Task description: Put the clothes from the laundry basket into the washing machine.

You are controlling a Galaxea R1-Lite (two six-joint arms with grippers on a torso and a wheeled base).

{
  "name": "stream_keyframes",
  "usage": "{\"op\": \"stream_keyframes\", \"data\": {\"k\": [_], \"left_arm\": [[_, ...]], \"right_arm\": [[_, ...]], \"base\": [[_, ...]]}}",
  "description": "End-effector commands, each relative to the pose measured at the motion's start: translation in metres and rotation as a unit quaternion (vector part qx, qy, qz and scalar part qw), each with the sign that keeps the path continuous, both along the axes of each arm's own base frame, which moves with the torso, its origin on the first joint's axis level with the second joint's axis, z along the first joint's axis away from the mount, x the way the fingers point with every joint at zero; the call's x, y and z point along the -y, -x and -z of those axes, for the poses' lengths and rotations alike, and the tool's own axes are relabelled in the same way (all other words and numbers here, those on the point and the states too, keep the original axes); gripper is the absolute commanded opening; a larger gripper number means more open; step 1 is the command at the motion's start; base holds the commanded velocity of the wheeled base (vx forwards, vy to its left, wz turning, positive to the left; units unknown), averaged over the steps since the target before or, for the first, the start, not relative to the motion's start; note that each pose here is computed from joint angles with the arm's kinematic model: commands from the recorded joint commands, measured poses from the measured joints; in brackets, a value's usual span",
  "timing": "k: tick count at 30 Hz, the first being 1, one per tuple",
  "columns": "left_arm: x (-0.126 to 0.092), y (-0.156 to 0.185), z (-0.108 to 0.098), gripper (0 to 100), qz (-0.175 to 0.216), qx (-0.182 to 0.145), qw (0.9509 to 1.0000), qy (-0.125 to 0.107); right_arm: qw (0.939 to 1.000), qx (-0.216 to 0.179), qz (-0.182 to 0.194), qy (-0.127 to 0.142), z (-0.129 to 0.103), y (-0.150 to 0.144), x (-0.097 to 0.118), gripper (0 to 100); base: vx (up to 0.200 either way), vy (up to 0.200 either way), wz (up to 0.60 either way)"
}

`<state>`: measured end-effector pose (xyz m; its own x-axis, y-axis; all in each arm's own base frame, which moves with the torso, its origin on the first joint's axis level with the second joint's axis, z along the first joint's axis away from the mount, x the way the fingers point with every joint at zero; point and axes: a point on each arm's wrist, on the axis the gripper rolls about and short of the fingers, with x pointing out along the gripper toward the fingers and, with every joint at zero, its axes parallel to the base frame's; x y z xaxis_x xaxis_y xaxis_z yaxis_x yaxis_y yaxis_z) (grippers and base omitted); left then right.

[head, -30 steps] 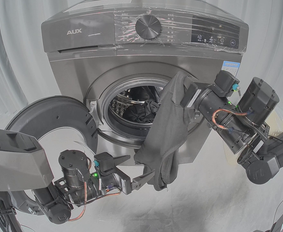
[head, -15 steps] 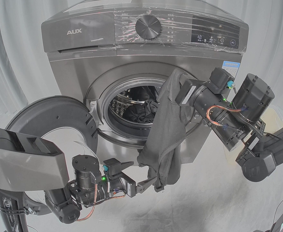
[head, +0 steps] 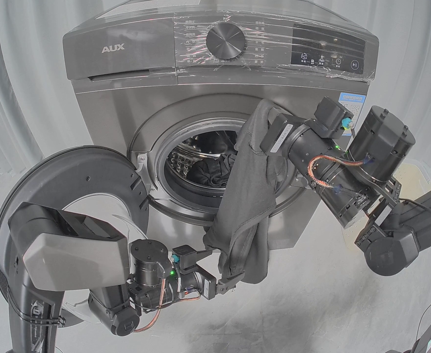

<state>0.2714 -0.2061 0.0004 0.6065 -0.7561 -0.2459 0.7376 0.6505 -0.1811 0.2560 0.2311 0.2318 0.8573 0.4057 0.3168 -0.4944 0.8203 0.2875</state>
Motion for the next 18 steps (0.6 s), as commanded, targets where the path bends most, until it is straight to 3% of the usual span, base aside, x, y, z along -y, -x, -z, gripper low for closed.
{"op": "stream_keyframes", "data": {"k": [1, 7, 18], "left_arm": [[0.002, -0.009, 0.022, 100, -0.004, -0.014, 0.9999, -0.009], [0.004, -0.014, 0.035, 100, -0.006, -0.023, 0.9996, -0.015], [0.008, -0.036, 0.053, 100, -0.016, -0.014, 0.9998, -0.005]], "right_arm": [[1.0, 0.001, -0.004, -0.002, 0.0, 0.002, -0.003, 0], [1.0, 0.002, -0.008, -0.003, -0.001, 0.004, -0.004, 0], [0.9999, 0.003, -0.014, -0.005, -0.001, 0.007, -0.007, 0]], "base": [[0.0, 0.0, 0.0], [0.0, 0.0, 0.0], [0.0, 0.0, 0.0]]}}
